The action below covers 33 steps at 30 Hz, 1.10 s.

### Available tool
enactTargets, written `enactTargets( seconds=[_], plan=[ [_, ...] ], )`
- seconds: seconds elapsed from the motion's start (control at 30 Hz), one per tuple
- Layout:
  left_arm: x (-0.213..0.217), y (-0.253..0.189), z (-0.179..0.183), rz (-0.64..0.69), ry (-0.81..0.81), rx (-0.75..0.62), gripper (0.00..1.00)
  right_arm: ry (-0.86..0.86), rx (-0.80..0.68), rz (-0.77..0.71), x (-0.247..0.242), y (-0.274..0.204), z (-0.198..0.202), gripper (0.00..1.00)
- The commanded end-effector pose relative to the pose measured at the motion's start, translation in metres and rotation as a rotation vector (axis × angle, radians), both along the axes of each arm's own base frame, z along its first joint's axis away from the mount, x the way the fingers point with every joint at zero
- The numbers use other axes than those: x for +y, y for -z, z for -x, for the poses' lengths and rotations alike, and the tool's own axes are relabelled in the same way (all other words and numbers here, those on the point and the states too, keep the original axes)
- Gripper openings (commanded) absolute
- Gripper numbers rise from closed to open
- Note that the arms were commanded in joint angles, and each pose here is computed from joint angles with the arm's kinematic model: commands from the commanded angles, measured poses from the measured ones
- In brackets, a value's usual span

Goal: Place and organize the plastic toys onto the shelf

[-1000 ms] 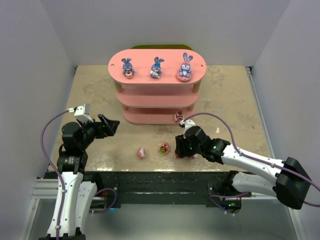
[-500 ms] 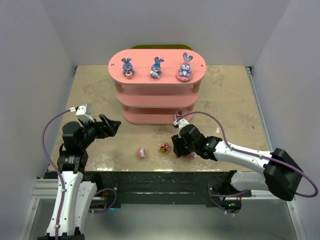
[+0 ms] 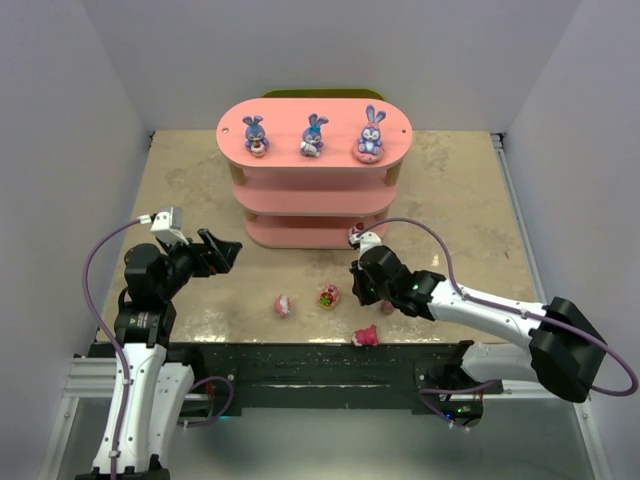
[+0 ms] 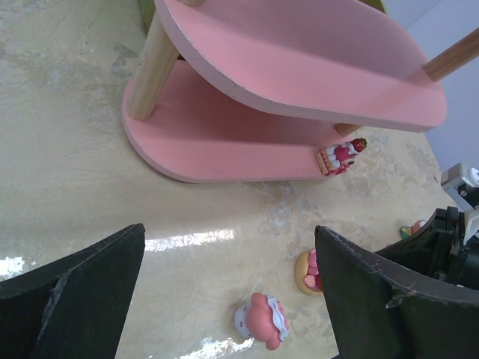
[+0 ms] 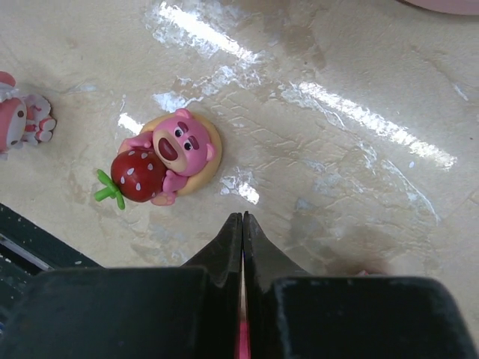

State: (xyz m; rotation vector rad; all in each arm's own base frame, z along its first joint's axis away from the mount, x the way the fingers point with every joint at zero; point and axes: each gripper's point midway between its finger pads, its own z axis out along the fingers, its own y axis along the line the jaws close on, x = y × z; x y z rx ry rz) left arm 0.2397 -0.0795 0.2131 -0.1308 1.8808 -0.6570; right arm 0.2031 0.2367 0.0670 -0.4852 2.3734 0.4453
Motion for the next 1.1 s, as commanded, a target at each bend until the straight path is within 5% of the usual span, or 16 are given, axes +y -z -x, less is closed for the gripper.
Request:
enactTargets(
  seconds=[0.0, 0.1, 0.37, 0.73, 1.07],
  plan=[
    [-0.003, -0.010, -0.001, -0.013, 0.025, -0.054, 0.99, 0.068, -0.062, -0.055, -0.001, -0.024, -0.010, 0.00],
    [-0.003, -0.010, -0.001, -0.014, 0.023, -0.056, 1.00, 0.075, -0.063, -0.071, -0.002, -0.030, -0.008, 0.00],
    [-0.003, -0.010, -0.001, -0.012, 0.023, -0.055, 1.00, 0.113, -0.017, -0.082, -0.010, -0.029, 0.002, 0.54],
    [-0.003, -0.010, -0.001, -0.013, 0.022, -0.057, 1.00, -0.016, 0.022, -0.047, 0.039, -0.002, 0.027, 0.65],
    [-0.002, -0.010, -0.002, -0.014, 0.020, -0.054, 1.00, -0.046, -0.139, 0.081, 0.072, -0.005, 0.018, 0.65]
  ],
)
